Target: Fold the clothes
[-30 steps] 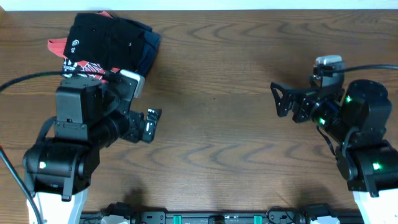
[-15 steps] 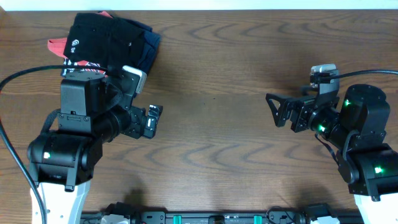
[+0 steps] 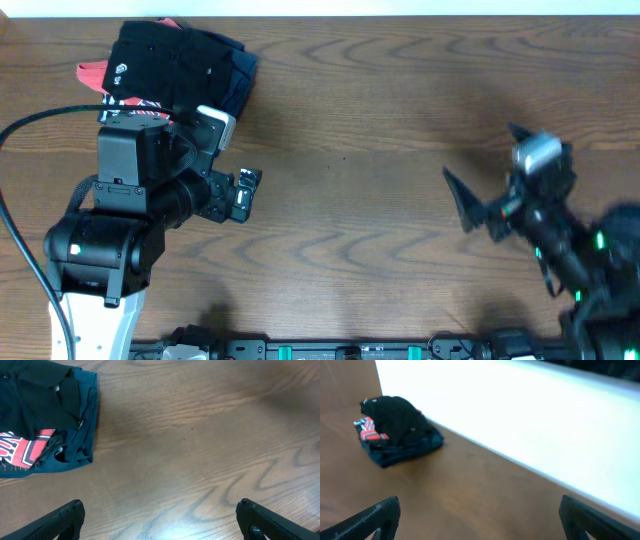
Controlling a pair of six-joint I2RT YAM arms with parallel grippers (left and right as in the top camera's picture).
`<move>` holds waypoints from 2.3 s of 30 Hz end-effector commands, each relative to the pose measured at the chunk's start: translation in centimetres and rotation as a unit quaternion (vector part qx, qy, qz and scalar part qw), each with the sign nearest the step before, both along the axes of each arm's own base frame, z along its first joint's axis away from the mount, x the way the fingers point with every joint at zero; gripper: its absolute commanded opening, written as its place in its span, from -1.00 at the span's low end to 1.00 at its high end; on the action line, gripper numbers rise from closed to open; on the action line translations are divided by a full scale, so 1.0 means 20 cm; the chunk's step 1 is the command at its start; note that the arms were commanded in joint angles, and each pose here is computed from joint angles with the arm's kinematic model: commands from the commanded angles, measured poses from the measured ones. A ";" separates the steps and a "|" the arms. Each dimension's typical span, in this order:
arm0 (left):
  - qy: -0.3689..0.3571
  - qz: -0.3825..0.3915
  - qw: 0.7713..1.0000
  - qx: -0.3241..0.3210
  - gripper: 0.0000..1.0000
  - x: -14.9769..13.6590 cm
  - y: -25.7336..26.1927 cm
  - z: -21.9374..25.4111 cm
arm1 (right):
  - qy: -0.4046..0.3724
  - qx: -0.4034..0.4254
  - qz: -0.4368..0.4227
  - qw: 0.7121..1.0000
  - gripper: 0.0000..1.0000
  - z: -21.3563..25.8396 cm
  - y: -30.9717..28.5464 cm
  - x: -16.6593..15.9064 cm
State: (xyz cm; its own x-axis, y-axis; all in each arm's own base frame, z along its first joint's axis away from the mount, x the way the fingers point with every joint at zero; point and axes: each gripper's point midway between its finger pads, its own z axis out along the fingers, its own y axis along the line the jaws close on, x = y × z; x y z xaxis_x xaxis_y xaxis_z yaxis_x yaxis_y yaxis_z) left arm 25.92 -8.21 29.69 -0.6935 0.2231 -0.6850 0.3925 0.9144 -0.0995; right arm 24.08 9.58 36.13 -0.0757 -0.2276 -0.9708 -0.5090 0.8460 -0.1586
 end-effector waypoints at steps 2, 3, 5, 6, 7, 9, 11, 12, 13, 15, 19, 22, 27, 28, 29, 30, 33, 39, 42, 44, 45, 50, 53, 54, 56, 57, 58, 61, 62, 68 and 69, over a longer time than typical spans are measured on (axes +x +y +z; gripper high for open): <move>-0.003 -0.005 1.000 0.008 0.96 0.01 0.00 0.00 | -0.017 -0.070 0.014 0.997 0.99 -0.29 -0.02 -0.08; -0.003 -0.005 1.000 0.008 0.96 0.01 0.00 0.00 | -0.014 -0.071 0.014 0.997 0.99 -0.36 -0.02 -0.10; -0.003 -0.005 1.000 0.008 0.96 0.01 0.00 0.00 | -0.010 -0.071 0.014 0.997 0.98 -0.48 -0.02 -0.14; -0.003 -0.005 1.000 0.008 0.96 0.01 0.00 0.00 | -0.010 -0.071 0.014 0.997 0.99 -0.54 -0.03 -0.15; -0.003 -0.005 1.000 0.008 0.96 0.01 0.00 0.00 | -0.012 -0.070 0.014 0.997 0.99 -0.60 -0.03 -0.16; -0.003 -0.005 1.000 0.008 0.96 0.01 0.00 0.00 | -0.021 -0.069 0.015 0.997 0.99 -0.69 -0.03 -0.18; -0.003 -0.005 1.000 0.008 0.96 0.01 0.00 0.00 | -0.032 -0.068 0.014 0.997 0.98 -0.77 -0.03 -0.18; -0.003 -0.005 1.000 0.008 0.96 0.01 0.00 0.00 | -0.037 -0.067 0.014 0.997 0.99 -0.79 -0.03 -0.18; -0.003 -0.005 1.000 0.008 0.96 0.01 0.00 0.00 | -0.042 -0.066 0.014 0.997 0.99 -0.82 -0.03 -0.18; -0.003 -0.005 1.000 0.008 0.96 0.01 0.00 0.00 | -0.051 -0.064 0.018 0.996 0.98 -0.88 -0.02 -0.18; -0.003 -0.005 1.000 0.008 0.96 0.01 0.00 0.00 | -0.049 -0.061 0.031 0.996 0.98 -1.00 0.01 -0.15; -0.003 -0.005 1.000 0.008 0.96 0.01 0.00 0.00 | -0.067 -0.055 0.035 0.996 0.99 -1.01 0.02 -0.13; -0.003 -0.005 1.000 0.008 0.96 0.01 0.00 0.00 | -0.075 -0.054 0.035 0.995 0.99 -1.01 0.02 -0.13; -0.003 -0.005 1.000 0.008 0.96 0.01 0.00 0.00 | -0.075 -0.054 0.035 0.995 0.99 -1.01 0.02 -0.13; -0.003 -0.005 1.000 0.008 0.96 0.01 0.00 0.00 | -0.075 -0.054 0.035 0.995 0.98 -1.01 0.02 -0.13; -0.003 -0.005 1.000 0.008 0.96 0.01 0.00 0.00 | -0.074 -0.054 0.035 0.995 0.98 -1.01 0.02 -0.13; -0.003 -0.005 1.000 0.008 0.96 0.01 0.00 0.00 | -0.074 -0.054 0.035 0.995 0.99 -1.01 0.02 -0.13; -0.003 -0.005 1.000 0.008 0.96 0.01 0.00 0.00 | -0.073 -0.054 0.034 0.995 0.99 -1.01 0.02 -0.13; -0.003 -0.005 1.000 0.008 0.96 0.01 0.00 0.00 | -0.073 -0.054 0.035 0.995 0.99 -1.01 0.02 -0.13; -0.003 -0.005 1.000 0.008 0.96 0.01 0.00 0.00 | -0.073 -0.054 0.034 0.995 0.99 -1.01 0.02 -0.13; -0.003 -0.005 1.000 0.008 0.96 0.01 0.00 0.00 | -0.073 -0.054 0.034 0.995 0.99 -1.01 0.02 -0.13; -0.003 -0.005 1.000 0.008 0.96 0.01 0.00 0.00 | -0.073 -0.054 0.034 0.995 0.99 -1.01 0.02 -0.13; -0.003 -0.005 1.000 0.008 0.96 0.01 0.00 0.00 | -0.073 -0.054 0.034 0.995 0.99 -1.01 0.02 -0.13; -0.003 -0.005 1.000 0.008 0.96 0.01 0.00 0.00 | -0.073 -0.054 0.034 0.995 0.98 -1.01 0.02 -0.13; -0.011 -0.004 1.000 0.010 0.96 0.00 0.01 0.02 | -0.073 -0.054 0.034 0.995 0.99 -1.01 0.02 -0.13; -0.022 -0.002 0.999 0.027 0.96 0.00 0.03 0.03 | -0.073 -0.054 0.035 0.995 0.99 -1.01 0.02 -0.13; -0.037 0.007 0.998 0.043 0.96 0.00 0.07 0.04 | -0.073 -0.054 0.035 0.995 0.98 -1.01 0.02 -0.13; -0.114 0.022 0.992 0.052 0.96 0.03 0.11 0.15 | -0.073 -0.054 0.034 0.995 0.99 -1.01 0.02 -0.13; -0.145 0.023 0.988 0.050 0.96 0.04 0.11 0.20 | -0.073 -0.054 0.034 0.995 0.99 -1.01 0.02 -0.13; -0.298 0.058 0.952 0.031 0.96 0.03 0.18 0.32 | -0.073 -0.054 0.034 0.995 0.98 -1.01 0.02 -0.13; -0.318 0.065 0.945 0.029 0.96 0.02 0.20 0.32 | -0.073 -0.054 0.034 0.995 0.99 -1.01 0.02 -0.13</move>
State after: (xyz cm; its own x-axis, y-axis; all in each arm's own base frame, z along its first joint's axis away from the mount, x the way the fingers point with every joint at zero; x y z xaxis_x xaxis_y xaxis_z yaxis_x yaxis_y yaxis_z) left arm 26.75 -5.22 37.47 -0.1978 0.2042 -0.9587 0.2801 0.9491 0.1444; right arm 21.57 9.97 16.18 0.0831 -0.3288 -0.9407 -0.5277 0.7862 -0.3215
